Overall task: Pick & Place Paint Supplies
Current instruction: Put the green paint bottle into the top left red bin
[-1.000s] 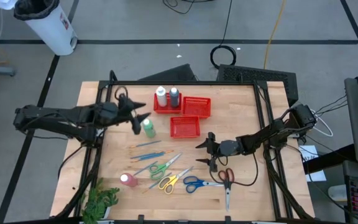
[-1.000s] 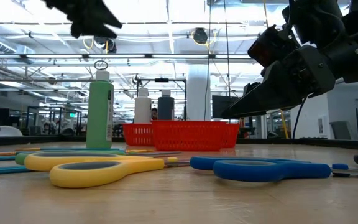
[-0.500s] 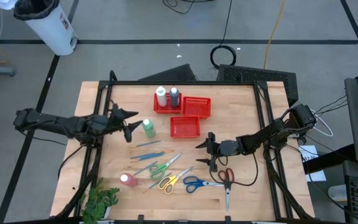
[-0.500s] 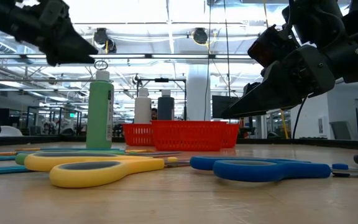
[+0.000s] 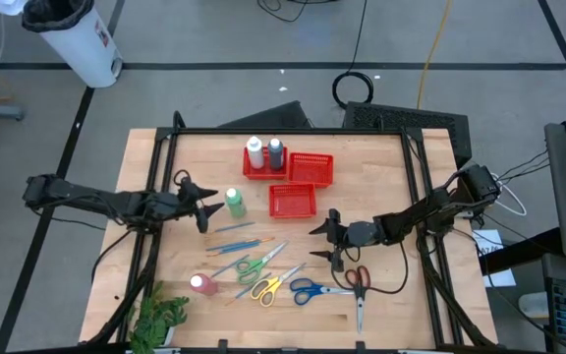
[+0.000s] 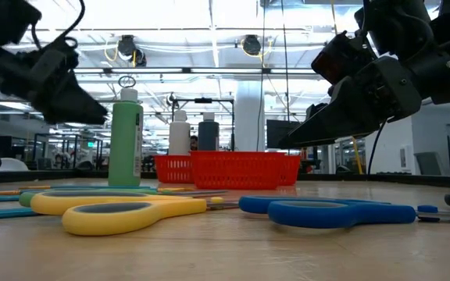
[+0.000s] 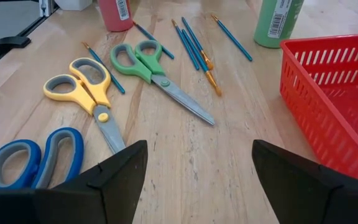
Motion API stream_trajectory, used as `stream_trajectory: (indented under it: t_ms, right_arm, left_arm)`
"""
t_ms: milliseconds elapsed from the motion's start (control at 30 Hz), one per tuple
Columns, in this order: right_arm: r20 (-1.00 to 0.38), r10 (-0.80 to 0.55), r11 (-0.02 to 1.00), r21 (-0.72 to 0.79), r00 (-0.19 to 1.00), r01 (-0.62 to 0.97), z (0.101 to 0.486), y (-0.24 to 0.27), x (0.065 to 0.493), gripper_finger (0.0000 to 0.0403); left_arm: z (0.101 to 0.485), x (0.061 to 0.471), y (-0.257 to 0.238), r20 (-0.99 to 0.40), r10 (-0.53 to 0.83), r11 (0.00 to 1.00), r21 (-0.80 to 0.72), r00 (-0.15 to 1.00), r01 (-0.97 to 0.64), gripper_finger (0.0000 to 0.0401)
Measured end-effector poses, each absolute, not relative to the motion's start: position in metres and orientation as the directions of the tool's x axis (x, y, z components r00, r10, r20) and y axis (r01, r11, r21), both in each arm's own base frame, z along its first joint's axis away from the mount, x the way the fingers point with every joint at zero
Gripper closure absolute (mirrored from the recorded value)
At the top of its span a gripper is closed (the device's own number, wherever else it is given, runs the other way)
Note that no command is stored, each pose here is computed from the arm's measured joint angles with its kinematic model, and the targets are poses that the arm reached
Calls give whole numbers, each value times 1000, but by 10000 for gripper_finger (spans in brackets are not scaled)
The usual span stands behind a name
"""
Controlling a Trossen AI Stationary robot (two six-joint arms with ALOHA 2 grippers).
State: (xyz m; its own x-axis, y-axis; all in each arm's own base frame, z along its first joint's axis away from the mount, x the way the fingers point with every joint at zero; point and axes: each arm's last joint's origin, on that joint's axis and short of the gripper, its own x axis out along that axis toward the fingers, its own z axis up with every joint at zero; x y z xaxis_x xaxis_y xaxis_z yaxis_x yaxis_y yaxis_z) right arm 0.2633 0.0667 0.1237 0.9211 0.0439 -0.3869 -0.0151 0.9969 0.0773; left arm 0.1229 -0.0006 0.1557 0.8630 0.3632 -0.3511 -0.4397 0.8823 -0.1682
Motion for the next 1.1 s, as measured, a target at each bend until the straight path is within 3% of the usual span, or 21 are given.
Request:
stream_trajectory:
  t_ms: [133, 267, 600, 833, 1100]
  right_arm:
    - [-376, 44, 997, 69, 925, -20, 125, 67, 264, 119]
    - [-373, 44, 998, 56, 927, -25, 125, 67, 264, 120]
    - [-373, 43, 999, 35, 927, -32, 125, 67, 264, 120]
    - [-369, 43, 999, 29, 929, -35, 126, 67, 264, 120]
    - [-350, 44, 999, 33, 936, -35, 127, 67, 265, 120]
  left_arm:
    - [143, 120, -1, -385, 353, 897, -120, 853, -425, 160]
    - [138, 120, -1, -362, 351, 883, -178, 863, -434, 160]
    - [170, 128, -2, -52, 327, 929, -165, 944, -331, 160]
    - [160, 132, 0, -130, 416, 895, -116, 900, -430, 160]
    - [158, 143, -3, -117, 358, 928, -66, 926, -367, 160]
